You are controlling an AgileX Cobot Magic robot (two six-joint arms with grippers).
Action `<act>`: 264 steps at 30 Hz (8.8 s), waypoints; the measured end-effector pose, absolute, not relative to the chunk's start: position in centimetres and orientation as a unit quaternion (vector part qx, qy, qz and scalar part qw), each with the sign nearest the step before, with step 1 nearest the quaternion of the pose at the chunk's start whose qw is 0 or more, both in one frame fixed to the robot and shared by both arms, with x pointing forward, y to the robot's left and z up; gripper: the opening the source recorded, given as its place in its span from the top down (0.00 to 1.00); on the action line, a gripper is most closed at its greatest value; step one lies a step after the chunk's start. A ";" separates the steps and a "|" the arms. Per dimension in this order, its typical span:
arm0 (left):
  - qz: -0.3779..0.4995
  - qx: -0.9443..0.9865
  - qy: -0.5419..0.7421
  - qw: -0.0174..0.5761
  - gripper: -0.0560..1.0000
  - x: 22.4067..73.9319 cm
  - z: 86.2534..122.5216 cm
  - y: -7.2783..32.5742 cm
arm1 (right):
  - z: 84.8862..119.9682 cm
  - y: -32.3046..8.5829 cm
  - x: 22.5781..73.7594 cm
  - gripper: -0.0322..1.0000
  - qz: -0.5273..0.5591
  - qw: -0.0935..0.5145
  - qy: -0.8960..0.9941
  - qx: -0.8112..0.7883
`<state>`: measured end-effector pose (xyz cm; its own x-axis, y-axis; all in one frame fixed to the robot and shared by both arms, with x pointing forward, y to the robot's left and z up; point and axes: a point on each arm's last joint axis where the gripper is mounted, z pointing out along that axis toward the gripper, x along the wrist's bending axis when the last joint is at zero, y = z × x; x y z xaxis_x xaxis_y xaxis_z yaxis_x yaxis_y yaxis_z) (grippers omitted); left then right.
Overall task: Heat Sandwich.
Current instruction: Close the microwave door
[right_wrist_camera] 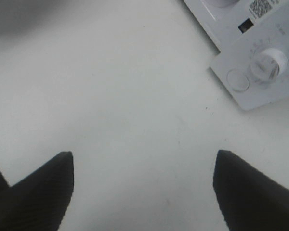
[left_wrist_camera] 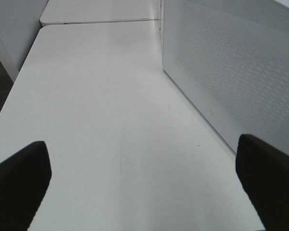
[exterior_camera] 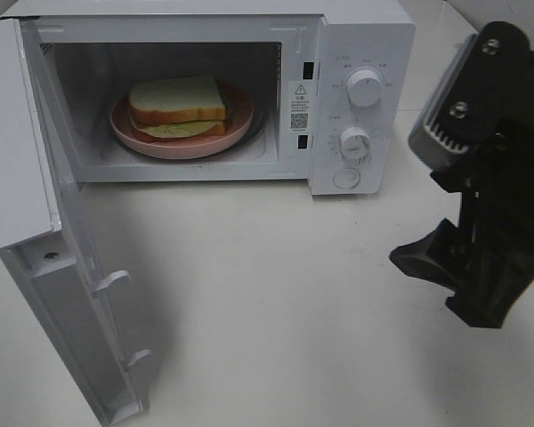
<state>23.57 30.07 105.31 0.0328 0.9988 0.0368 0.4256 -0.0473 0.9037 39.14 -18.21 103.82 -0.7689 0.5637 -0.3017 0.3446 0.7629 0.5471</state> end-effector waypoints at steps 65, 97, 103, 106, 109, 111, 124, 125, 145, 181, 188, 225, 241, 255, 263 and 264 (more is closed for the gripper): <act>0.383 0.614 0.580 0.374 0.01 23.6 105.3 30.1 | 104.7 -30.3 23.6 0.22 0.329 0.322 0.635 0.620; 0.386 0.614 0.580 0.371 0.01 23.6 105.3 30.1 | 104.7 -30.2 22.9 0.22 0.336 0.354 0.595 0.639; 0.386 0.614 0.580 0.371 0.01 23.6 105.3 30.1 | 104.7 -30.2 22.9 0.22 0.336 0.354 0.595 0.639; 0.386 0.614 0.580 0.371 0.01 23.6 105.3 30.1 | 104.7 -30.2 22.9 0.22 0.336 0.354 0.595 0.639; 0.386 0.614 0.580 0.371 0.01 23.6 105.3 30.1 | 104.7 -30.2 22.9 0.22 0.336 0.355 0.595 0.638; 0.386 0.614 0.580 0.371 0.01 23.6 105.3 30.1 | 104.7 -30.2 22.9 0.22 0.336 0.355 0.595 0.638; 0.386 0.614 0.580 0.371 0.01 23.6 105.3 30.1 | 104.7 -30.2 22.9 0.22 0.336 0.355 0.595 0.638; 0.386 0.614 0.580 0.371 0.01 23.6 105.3 30.1 | 104.7 -30.2 22.9 0.22 0.336 0.355 0.595 0.638; 0.362 0.626 0.593 0.355 0.11 27.9 107.3 30.0 | 104.7 -30.2 22.9 0.22 0.336 0.355 0.595 0.638; 0.414 0.595 0.563 0.397 0.95 42.3 102.1 30.0 | 104.7 -30.2 22.9 0.22 0.336 0.355 0.595 0.638; 0.447 0.583 0.531 0.423 0.95 45.0 101.2 29.9 | 104.7 -30.2 22.9 0.22 0.336 0.355 0.595 0.638; 0.329 0.695 0.337 0.544 0.95 48.3 97.3 23.0 | 104.7 -30.2 22.9 0.22 0.336 0.355 0.595 0.638; 0.324 0.686 0.352 0.548 0.95 49.7 96.8 18.1 | 104.7 -30.2 22.9 0.22 0.336 0.355 0.595 0.638; 0.335 0.680 0.360 0.544 0.95 50.8 96.3 12.6 | 104.7 -30.2 22.9 0.22 0.336 0.355 0.595 0.638; 0.340 0.676 0.359 0.546 0.95 51.9 96.3 9.3 | 104.7 -30.2 22.9 0.22 0.336 0.355 0.595 0.638; 0.340 0.676 0.359 0.546 0.95 51.9 96.3 9.3 | 104.7 -30.2 22.9 0.22 0.336 0.355 0.595 0.638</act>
